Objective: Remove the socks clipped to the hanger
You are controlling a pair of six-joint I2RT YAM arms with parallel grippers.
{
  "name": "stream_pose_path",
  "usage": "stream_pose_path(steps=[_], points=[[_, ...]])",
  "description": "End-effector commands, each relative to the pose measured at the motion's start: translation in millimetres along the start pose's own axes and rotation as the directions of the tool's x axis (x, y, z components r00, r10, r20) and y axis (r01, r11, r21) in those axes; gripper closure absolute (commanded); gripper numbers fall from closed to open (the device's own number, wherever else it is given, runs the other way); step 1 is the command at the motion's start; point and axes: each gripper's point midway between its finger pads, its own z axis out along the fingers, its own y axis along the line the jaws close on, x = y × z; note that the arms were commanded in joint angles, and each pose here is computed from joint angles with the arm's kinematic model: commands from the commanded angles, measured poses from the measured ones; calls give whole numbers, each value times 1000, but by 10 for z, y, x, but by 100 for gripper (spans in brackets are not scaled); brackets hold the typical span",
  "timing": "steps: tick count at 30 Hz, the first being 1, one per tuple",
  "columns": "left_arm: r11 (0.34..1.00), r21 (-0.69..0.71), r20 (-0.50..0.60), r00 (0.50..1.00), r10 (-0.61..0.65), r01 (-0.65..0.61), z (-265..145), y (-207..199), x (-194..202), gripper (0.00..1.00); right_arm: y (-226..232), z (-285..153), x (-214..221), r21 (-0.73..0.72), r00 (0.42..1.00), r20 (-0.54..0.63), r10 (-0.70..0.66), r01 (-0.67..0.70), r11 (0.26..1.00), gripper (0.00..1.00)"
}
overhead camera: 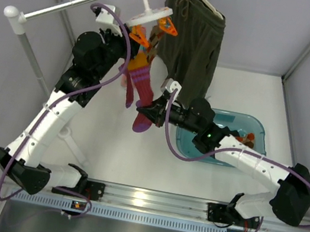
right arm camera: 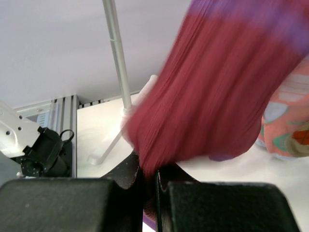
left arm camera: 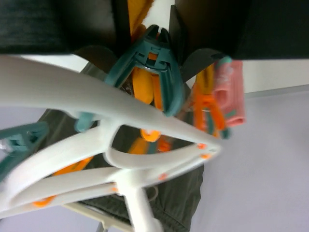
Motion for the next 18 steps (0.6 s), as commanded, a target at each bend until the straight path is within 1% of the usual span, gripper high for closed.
stream_pose_path(steps=[1, 3, 4, 5, 7, 8, 9, 10, 11, 13, 14, 15, 16, 17, 18], points=[[1000, 24, 126, 992, 0, -3, 0, -76, -421, 82, 40, 11, -16, -41, 1000, 1, 3, -3, 999, 99], [1000, 15, 122, 993, 1, -3, 11, -52, -398, 88, 41, 9, 16, -43, 1000, -9, 2, -3, 999, 99], [1000, 14, 122, 993, 1, -2, 16, -53, -395, 96, 34, -1, 46, -41, 1000, -16, 3, -4, 999, 100], [1000, 10, 118, 993, -1, -1, 27, -44, -380, 100, 38, -14, 59, -41, 1000, -18, 3, -4, 999, 100], [1000, 8, 111, 994, -2, 1, 45, -38, -350, 100, 38, -58, 138, -32, 999, -32, 5, -6, 999, 100], [1000, 3, 108, 994, -4, 4, 53, -26, -331, 100, 26, -104, 110, -17, 1000, -24, 1, -2, 1000, 100], [1000, 2, 105, 994, -6, 5, 53, -22, -312, 91, 26, -138, 131, -8, 1000, -28, 3, -4, 1000, 100], [1000, -1, 99, 995, -8, 8, 49, -13, -286, 76, 2, -189, 206, 12, 999, -45, 9, -8, 1000, 100], [1000, 0, 92, 996, -23, 23, 28, -10, -245, 59, 4, -278, 111, 34, 1000, -28, 1, -1, 999, 100], [999, 1, 82, 996, -41, 41, 3, -6, -194, 40, -163, -456, 247, 164, 997, -73, 30, -18, 986, 100], [999, 3, 72, 996, -49, 49, -36, 0, -136, 32, -193, -604, 121, 220, 998, -43, 40, -30, 975, 100], [998, 6, 65, 996, -57, 56, -61, -2, -102, 29, -383, -783, 319, 355, 993, -89, 78, -42, 934, 100], [998, 11, 60, 996, -66, 65, -91, -9, -77, 25, -482, -918, 353, 429, 991, -90, 100, -52, 902, 100], [997, -4, 52, 996, -72, 73, -132, 33, -13, 13, -649, -1146, 280, 544, 991, -42, 129, -85, 835, 100], [997, -9, 50, 996, -80, 80, -158, 48, 19, 8, -724, -1287, 345, 600, 986, -45, 159, -101, 793, 100]])
